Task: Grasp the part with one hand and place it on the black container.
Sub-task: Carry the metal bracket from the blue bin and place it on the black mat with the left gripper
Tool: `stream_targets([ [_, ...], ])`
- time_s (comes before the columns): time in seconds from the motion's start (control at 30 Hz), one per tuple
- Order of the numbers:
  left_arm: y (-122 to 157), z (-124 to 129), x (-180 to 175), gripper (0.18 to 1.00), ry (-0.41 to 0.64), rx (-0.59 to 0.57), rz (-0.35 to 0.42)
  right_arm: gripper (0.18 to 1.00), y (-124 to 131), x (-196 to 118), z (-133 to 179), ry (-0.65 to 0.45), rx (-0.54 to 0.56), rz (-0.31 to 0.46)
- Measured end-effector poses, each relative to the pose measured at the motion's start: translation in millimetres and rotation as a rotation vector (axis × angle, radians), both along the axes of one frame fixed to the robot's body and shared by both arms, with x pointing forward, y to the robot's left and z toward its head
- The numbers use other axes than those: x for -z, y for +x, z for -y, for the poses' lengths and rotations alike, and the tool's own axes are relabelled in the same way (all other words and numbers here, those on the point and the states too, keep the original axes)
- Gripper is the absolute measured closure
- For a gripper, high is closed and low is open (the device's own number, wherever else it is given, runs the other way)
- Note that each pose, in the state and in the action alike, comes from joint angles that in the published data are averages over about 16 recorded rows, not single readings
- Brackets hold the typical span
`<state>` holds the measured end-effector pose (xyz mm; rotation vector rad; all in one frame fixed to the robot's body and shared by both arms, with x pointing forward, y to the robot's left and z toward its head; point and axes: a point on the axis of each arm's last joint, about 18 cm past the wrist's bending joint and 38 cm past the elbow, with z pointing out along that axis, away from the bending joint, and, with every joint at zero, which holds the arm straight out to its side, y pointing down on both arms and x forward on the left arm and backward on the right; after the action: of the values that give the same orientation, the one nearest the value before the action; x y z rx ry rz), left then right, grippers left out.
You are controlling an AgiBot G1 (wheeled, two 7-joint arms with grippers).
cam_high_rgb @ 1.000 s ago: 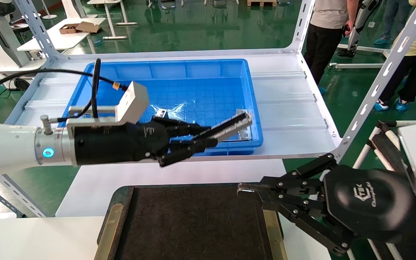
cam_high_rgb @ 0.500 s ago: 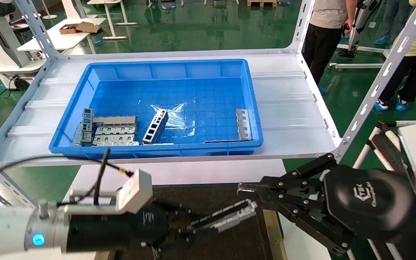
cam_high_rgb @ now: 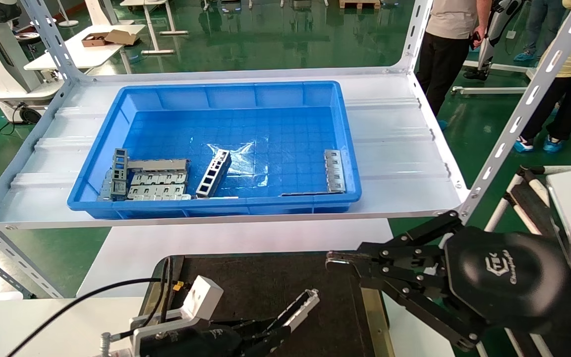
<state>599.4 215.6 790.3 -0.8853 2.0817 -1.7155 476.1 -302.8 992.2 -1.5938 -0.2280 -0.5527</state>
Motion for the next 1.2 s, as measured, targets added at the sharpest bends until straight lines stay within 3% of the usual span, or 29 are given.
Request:
stream_targets([
  [0.63,48,43,61,0.827,-0.263,-0.371,-0.187,0.988,0,0,0,0.0,0.0,0.0],
  [1.2,78,65,86,0.827,-0.315,-0.544,-0.223,0.988,0,0,0,0.0,0.0,0.0],
])
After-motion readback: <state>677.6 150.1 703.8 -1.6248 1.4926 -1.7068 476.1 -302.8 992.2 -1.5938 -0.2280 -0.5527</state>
